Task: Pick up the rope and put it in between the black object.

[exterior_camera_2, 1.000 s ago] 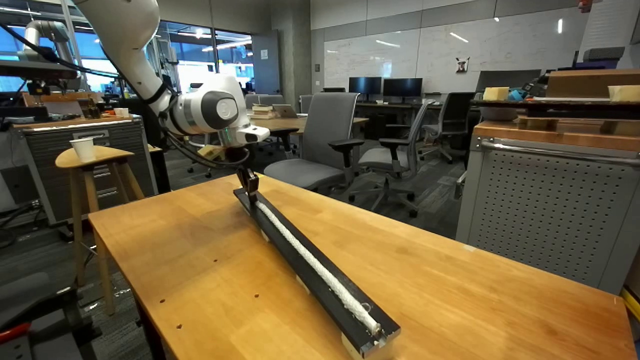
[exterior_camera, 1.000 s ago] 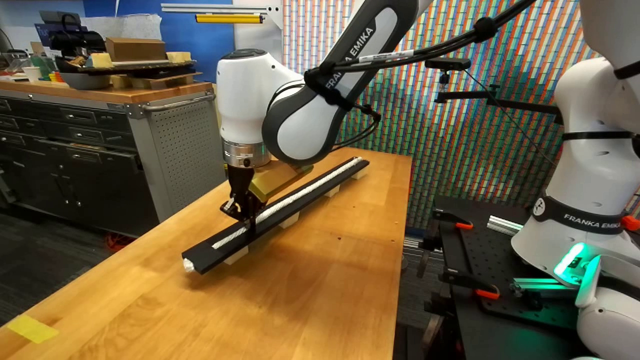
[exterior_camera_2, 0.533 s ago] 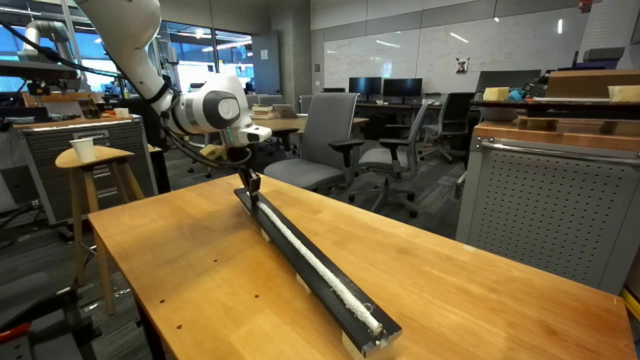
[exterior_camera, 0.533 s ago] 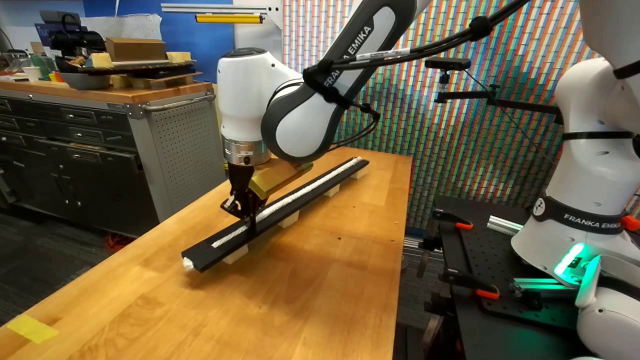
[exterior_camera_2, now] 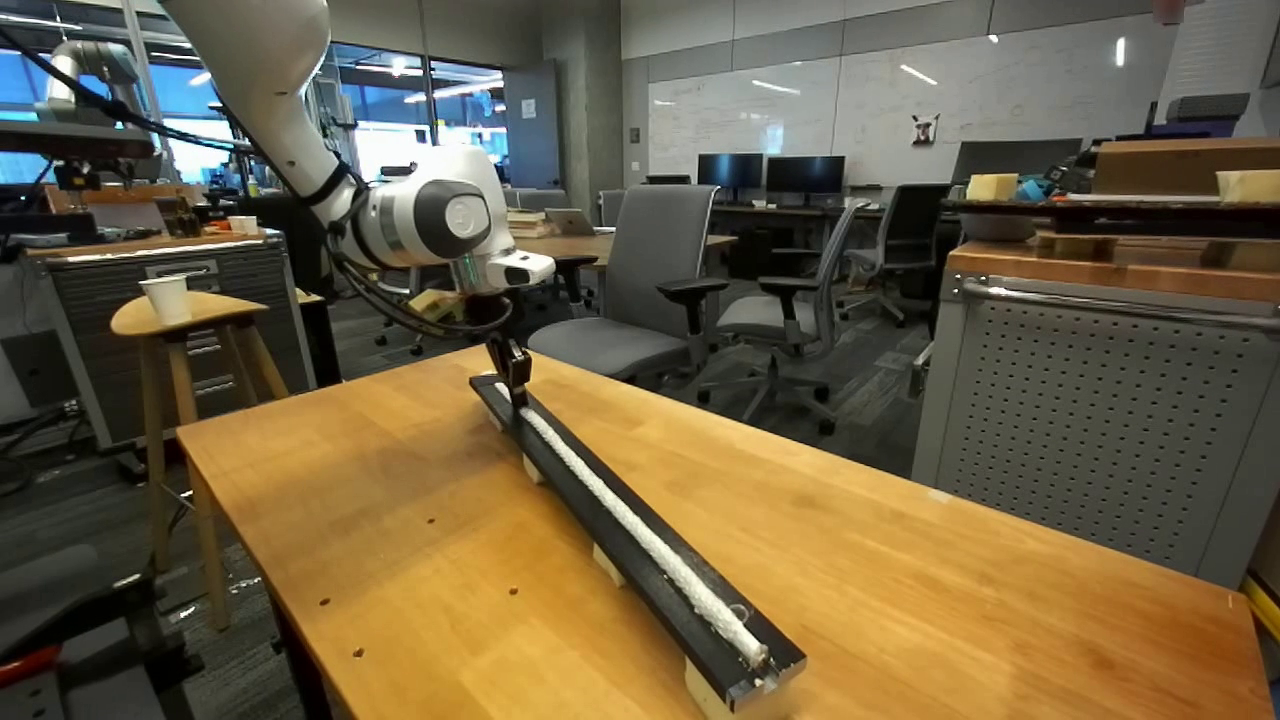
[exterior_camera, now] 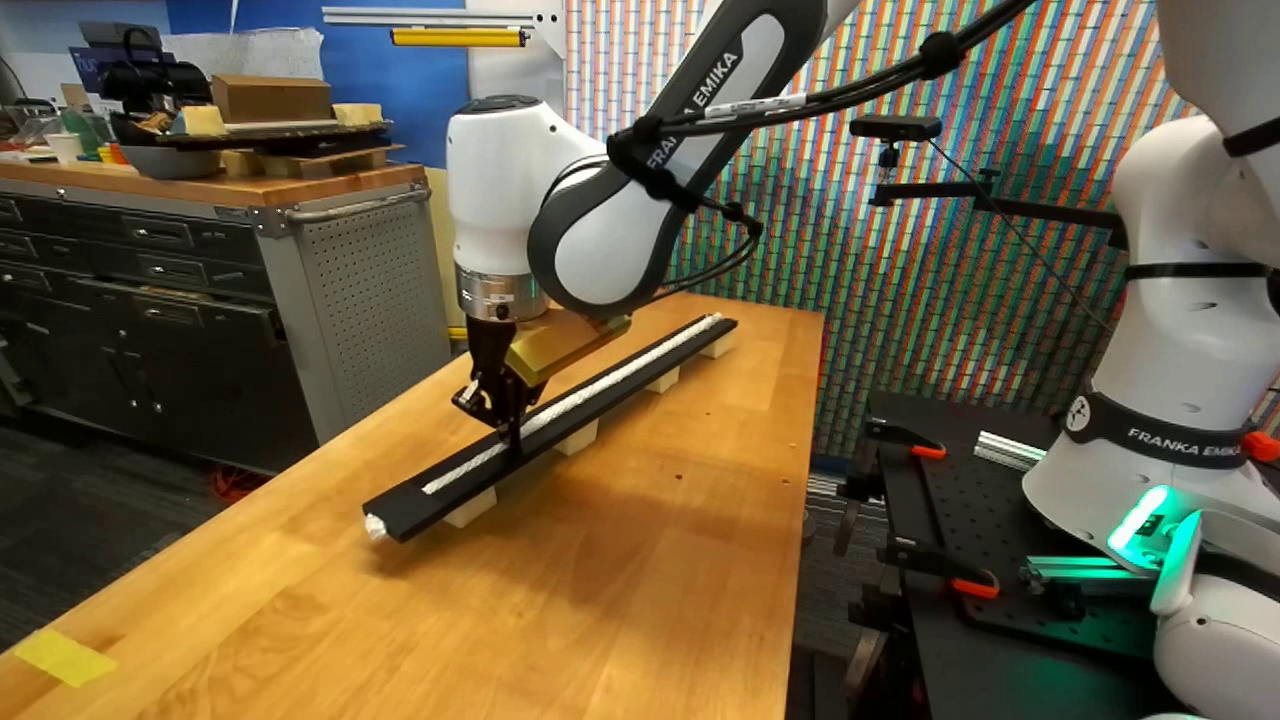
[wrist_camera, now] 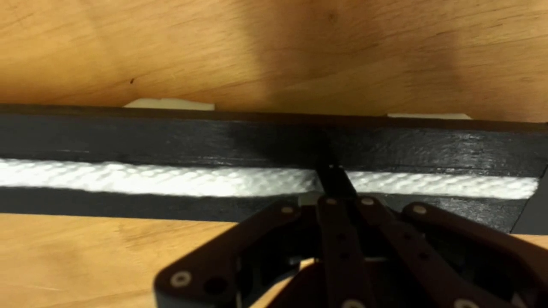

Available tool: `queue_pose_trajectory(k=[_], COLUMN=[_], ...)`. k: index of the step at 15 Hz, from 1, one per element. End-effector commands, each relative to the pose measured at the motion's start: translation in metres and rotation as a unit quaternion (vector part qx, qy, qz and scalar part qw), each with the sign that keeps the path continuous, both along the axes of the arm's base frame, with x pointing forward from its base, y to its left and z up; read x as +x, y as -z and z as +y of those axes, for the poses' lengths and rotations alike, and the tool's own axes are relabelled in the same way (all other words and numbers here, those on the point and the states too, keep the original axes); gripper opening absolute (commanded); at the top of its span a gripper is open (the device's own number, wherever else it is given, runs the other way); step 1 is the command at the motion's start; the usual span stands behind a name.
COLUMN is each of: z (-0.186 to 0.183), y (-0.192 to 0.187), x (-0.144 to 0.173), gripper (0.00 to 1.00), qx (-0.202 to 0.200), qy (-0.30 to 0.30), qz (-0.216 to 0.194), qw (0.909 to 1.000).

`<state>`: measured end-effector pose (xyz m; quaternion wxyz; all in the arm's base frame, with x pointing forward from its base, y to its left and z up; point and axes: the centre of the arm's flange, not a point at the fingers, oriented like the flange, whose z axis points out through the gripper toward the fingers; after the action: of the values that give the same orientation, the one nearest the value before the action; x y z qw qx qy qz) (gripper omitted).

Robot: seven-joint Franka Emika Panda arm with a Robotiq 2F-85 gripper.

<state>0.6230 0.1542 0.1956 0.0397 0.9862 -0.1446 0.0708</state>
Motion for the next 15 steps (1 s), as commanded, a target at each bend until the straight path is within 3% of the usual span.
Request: queue_pose_trajectory(k=[1,15], z=[-0.022,-0.055], y=[-0.003,-0.005], x=[-0.007,-0.019], gripper=[0.00,0.00], qx=[-0.002,-0.010], qy=[0.002,0.028], qz=[0.006,0.006], qw=[1.0000,0.9995])
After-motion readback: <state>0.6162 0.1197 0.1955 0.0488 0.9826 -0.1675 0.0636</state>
